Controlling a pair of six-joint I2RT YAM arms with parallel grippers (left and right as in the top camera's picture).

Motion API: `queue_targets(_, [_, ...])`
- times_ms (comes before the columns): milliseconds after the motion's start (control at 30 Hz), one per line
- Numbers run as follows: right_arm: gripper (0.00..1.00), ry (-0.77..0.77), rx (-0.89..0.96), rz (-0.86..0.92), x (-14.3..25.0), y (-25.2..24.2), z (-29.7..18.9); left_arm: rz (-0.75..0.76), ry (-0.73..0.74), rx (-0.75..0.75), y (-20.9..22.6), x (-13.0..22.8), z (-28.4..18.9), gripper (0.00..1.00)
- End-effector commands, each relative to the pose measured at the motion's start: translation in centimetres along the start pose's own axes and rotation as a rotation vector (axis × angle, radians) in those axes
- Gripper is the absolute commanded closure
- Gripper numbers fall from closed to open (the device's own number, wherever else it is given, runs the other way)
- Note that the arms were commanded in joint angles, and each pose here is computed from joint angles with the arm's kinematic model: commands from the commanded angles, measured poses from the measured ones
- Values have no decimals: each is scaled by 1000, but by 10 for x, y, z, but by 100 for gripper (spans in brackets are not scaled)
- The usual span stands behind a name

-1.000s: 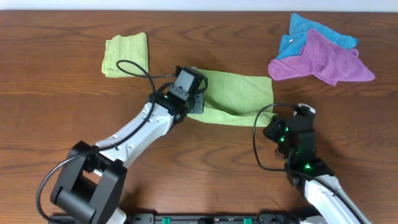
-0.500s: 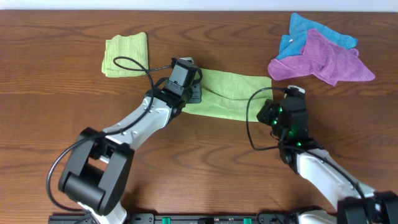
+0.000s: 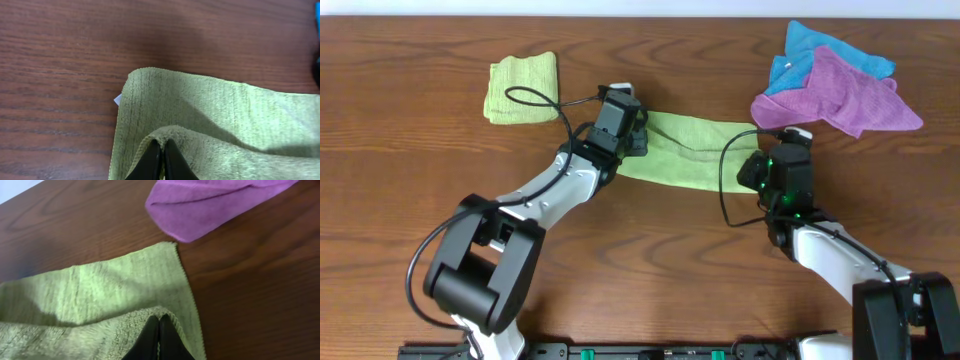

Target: Fold the cloth

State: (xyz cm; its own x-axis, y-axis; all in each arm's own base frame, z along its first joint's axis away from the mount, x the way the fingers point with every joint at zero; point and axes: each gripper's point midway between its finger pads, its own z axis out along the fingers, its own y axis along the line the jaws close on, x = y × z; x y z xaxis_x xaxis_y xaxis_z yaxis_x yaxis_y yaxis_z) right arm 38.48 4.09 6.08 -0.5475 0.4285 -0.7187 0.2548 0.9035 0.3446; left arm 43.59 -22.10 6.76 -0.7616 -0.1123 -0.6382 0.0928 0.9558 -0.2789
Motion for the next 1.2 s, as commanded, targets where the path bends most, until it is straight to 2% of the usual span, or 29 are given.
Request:
queue_targets(0, [99, -50, 26, -18, -16, -5, 2, 17, -22, -21, 3, -12, 9, 94])
queue_targets(367, [99, -146, -29, -10, -38, 8, 5, 28, -34, -26, -1, -29, 27, 94])
queue_targets(667, [99, -106, -9, -18, -21, 1, 19, 74, 97, -155, 27, 0, 21, 94])
queue_targets(967, [99, -137, -28, -13, -29, 7, 21, 78, 18, -177, 15, -47, -14, 94])
queue_targets(1167, [99, -122, -144, -17, -39, 34, 20, 102, 86, -218, 19, -45, -27, 94])
